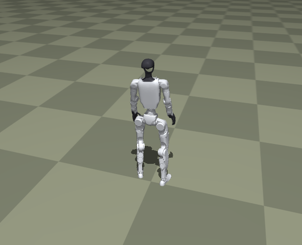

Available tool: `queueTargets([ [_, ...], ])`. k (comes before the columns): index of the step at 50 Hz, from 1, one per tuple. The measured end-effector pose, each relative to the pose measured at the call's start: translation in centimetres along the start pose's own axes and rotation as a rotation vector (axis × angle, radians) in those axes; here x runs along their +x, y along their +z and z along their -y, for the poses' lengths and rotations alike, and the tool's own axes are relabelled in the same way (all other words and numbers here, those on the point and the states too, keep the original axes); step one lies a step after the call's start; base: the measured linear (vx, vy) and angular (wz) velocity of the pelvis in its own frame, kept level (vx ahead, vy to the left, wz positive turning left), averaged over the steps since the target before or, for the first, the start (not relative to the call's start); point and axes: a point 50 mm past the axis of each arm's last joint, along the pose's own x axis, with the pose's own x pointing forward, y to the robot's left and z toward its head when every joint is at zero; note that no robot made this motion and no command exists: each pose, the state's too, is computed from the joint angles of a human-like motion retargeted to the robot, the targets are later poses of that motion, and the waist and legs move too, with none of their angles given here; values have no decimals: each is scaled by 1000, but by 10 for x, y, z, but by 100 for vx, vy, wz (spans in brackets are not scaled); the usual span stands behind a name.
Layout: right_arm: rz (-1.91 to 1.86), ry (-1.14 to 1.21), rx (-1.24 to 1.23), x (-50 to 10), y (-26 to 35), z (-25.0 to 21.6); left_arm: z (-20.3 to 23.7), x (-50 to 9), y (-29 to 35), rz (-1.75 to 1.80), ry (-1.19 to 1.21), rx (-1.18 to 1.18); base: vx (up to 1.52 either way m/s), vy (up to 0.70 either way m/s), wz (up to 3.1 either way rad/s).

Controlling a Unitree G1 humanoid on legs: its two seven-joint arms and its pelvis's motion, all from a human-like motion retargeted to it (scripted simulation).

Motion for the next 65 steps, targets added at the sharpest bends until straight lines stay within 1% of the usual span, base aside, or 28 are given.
queueTargets([
  [7, -10, -30, 5, 5, -1, 27, -11, -1, -3, 44, 5, -13, 0, 0, 0],
  [10, -23, -15, 5, 7, 0, 36, -29, -2, -2, 58, 4, 35, 0, 0, 0],
  [12, -29, -2, 7, 9, 3, 42, -49, -4, 1, 62, 18, 88, -6, 3, 14],
  [16, -16, 15, 15, 13, 14, 56, -109, -12, 15, 66, 113, 185, -9, 3, 27],
  [21, 76, 8, -15, 18, 44, 81, -211, -51, 34, 87, 381, 242, -12, 4, 29],
  [24, 140, -30, -71, 19, 64, 108, -268, -91, 36, 87, 572, 250, -17, 4, 8],
  [28, 204, -119, -164, 15, 91, 150, -334, -159, 32, 52, 827, 282, -7, 3, -25],
  [31, 217, -232, -205, 6, 108, 192, -369, -212, 31, 31, 1001, 273, -1, 4, -42],
  [34, 216, -360, -222, -9, 120, 236, -392, -260, 30, 17, 1149, 254, 1, 2, -52],
  [40, 244, -639, -184, -56, 149, 320, -415, -338, 27, 20, 1393, 214, 0, -4, -74],
  [44, 265, -807, -166, -95, 167, 365, -418, -368, 22, 6, 1481, 206, -3, 1, -59],
  [48, 278, -925, -166, -130, 182, 394, -419, -385, 17, -11, 1523, 194, -3, 2, -30],
  [52, 298, -991, -172, -153, 196, 409, -419, -398, 12, -16, 1554, 165, -8, 2, -13],
  [57, 315, -1033, -208, -169, 216, 415, -419, -406, 10, -2, 1582, 128, -8, -1, -6],
  [60, 316, -1047, -256, -176, 227, 416, -420, -401, 14, 11, 1567, 121, -6, -1, -5],
  [65, 315, -1037, -332, -180, 241, 414, -420, -377, 21, -4, 1457, 131, -3, 0, -4],
])
